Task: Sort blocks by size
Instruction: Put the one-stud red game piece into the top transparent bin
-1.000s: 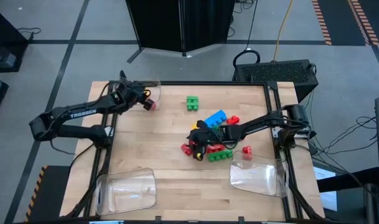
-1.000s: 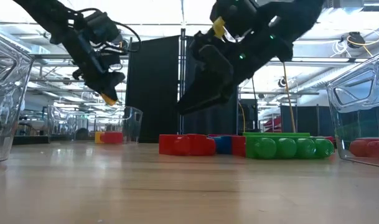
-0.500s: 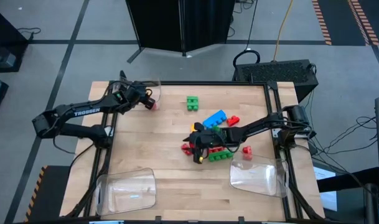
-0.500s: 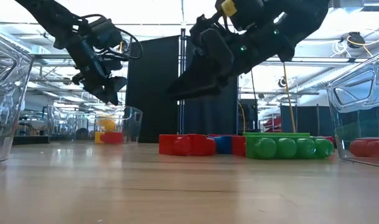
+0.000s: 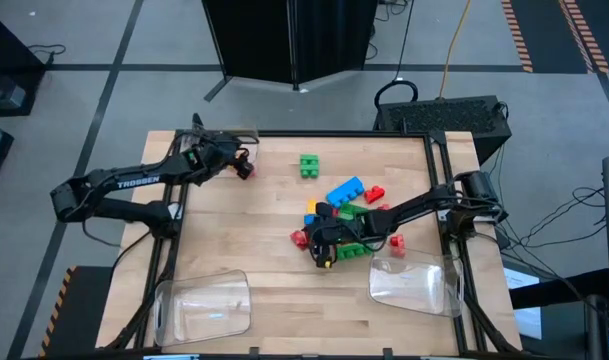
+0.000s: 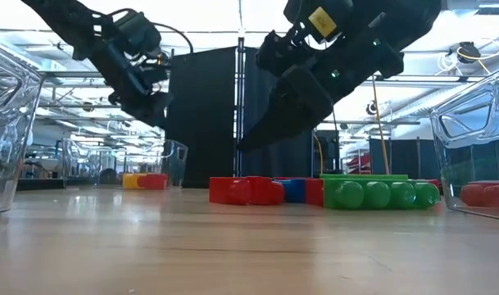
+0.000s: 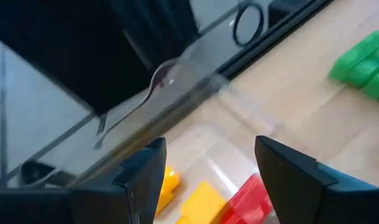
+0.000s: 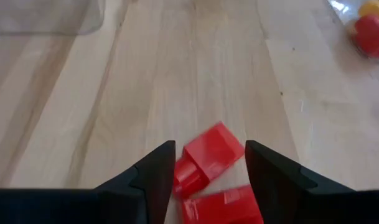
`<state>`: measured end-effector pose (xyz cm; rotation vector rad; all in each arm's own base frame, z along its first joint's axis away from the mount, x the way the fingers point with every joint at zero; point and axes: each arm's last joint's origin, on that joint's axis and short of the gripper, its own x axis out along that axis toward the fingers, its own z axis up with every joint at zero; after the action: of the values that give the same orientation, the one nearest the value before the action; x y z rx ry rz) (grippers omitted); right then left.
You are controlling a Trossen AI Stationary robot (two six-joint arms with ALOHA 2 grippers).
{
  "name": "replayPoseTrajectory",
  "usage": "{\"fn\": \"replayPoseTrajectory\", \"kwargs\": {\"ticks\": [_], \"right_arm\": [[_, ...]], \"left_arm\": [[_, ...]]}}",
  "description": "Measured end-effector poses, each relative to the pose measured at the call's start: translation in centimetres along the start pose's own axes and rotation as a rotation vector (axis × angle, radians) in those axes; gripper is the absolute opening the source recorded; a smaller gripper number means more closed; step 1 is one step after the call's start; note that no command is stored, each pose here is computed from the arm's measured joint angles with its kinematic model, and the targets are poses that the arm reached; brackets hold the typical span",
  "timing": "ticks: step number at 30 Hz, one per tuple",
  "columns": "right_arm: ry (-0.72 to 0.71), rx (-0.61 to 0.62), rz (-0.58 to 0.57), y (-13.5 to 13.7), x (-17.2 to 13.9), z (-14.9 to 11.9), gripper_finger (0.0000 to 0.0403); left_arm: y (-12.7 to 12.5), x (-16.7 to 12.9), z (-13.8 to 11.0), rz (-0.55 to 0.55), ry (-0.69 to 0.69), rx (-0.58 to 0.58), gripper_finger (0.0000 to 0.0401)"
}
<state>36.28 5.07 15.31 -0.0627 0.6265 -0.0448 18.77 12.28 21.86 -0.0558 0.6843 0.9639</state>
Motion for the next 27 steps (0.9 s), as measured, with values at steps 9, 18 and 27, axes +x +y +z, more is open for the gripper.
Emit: {"fn": "replayPoseTrajectory", "kwargs": {"ticks": [9,18,27], "right_arm": [[0.008,0.097,-0.039,0.0,0.7,-0.3,0.0283],[0.062,0.06,-0.122,0.6,2.9,0.5,0.0316],[0.197,0.074,-0.169,1.0,4.3,2.0,0.0316]], "left_arm": [[-1.9,-2.9,1.3,-0.128,-0.179,0.018,0.0247],[-2.8,-4.8,2.0,-0.202,-0.286,0.0,0.0247],[-3.1,-5.1,2.1,-0.222,-0.298,0.006,0.0247]]}}
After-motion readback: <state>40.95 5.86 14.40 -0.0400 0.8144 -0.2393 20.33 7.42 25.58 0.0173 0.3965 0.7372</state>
